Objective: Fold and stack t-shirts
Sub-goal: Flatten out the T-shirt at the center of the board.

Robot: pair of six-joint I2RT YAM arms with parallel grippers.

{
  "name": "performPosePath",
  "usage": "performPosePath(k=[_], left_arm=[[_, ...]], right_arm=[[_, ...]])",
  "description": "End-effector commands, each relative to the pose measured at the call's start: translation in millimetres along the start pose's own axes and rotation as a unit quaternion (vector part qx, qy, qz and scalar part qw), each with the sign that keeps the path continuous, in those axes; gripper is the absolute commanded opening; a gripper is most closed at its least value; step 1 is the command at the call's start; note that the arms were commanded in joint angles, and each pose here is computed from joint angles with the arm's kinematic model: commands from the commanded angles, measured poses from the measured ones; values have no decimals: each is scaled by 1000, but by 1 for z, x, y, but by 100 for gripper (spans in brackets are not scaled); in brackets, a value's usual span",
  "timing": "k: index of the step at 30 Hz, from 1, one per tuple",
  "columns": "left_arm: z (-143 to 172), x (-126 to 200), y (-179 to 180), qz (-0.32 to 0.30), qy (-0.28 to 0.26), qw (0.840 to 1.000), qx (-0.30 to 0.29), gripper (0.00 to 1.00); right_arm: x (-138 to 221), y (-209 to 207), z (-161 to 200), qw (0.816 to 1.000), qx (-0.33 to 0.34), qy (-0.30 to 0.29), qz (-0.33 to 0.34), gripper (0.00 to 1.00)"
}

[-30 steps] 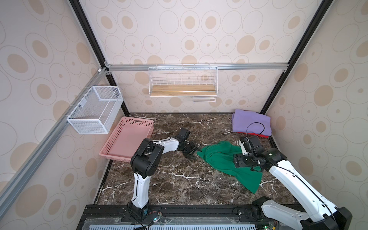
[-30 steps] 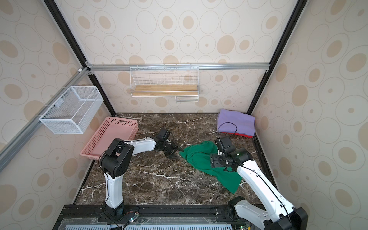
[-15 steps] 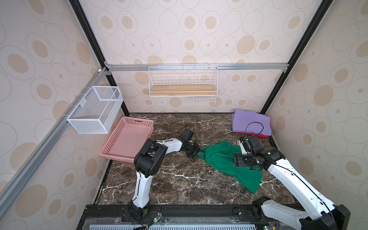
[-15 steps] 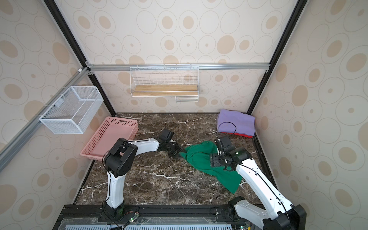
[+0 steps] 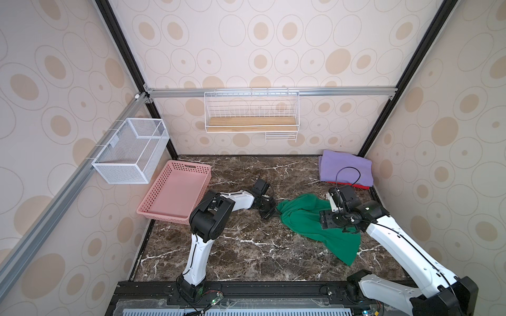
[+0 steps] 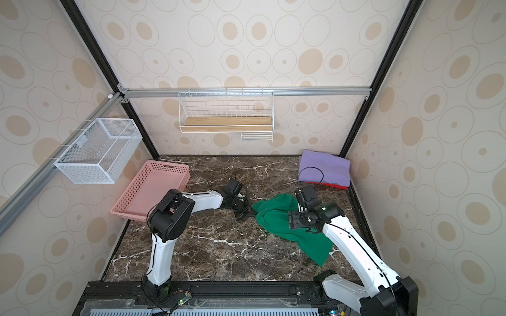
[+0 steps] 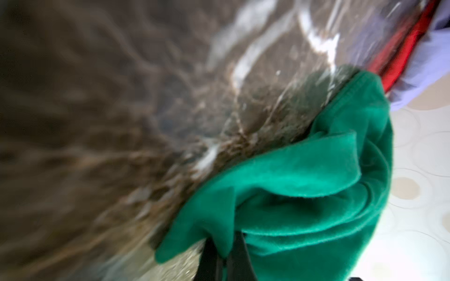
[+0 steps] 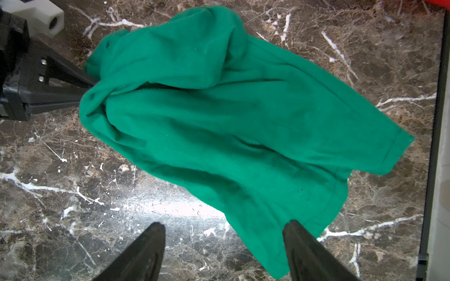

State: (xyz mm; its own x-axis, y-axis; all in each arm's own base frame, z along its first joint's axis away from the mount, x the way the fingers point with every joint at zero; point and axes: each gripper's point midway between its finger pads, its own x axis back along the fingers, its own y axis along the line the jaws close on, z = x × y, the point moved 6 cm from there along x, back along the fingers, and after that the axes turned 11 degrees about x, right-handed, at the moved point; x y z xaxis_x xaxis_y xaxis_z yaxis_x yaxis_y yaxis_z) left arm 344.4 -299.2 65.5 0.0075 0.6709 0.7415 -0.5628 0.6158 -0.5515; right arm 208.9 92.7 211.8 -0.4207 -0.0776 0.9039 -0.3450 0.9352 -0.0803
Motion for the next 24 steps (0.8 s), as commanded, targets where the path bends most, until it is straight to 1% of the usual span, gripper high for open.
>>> performPosePath(k=[1, 2, 4, 5, 7, 8, 10, 14, 16, 19, 22, 24], left_arm=[[-18, 58, 20, -134, -91, 987, -19, 0], [-18, 80, 5, -140, -116, 982, -44, 0], [-16, 130, -28, -149, -177, 968, -92, 0], [-14, 149, -42, -147, -199, 963, -108, 0], [-6, 180, -67, -136, -235, 953, -133, 0], [-3, 188, -74, -129, -242, 951, -139, 0], [0, 197, -84, -114, -250, 950, -146, 0], [-1, 190, -78, -119, -238, 953, -142, 0], [0, 191, -77, -119, -240, 953, -145, 0], [4, 201, -84, -105, -248, 951, -152, 0], [11, 201, -85, -96, -236, 956, -144, 0], [20, 203, -84, -94, -235, 956, -147, 0]], right_arm=[[3, 1, -7, 1000, -2, -8, -6, 83], [3, 1, -8, 1000, -2, -8, -6, 83], [2, 2, -9, 1000, -2, -10, -11, 83], [2, 2, -9, 1000, -2, -10, -11, 83], [2, 3, -11, 1000, -2, -11, -14, 82], [1, 3, -11, 1000, -2, -11, -14, 83], [2, 3, -14, 1000, -2, -14, -15, 83], [5, 2, -14, 1000, -1, -16, -12, 83], [5, 2, -12, 1000, 1, -14, -10, 83], [3, 1, -9, 1000, -2, -12, -10, 83], [1, 3, -10, 1000, -2, -11, -14, 83], [2, 3, -12, 1000, -2, -13, -14, 83]])
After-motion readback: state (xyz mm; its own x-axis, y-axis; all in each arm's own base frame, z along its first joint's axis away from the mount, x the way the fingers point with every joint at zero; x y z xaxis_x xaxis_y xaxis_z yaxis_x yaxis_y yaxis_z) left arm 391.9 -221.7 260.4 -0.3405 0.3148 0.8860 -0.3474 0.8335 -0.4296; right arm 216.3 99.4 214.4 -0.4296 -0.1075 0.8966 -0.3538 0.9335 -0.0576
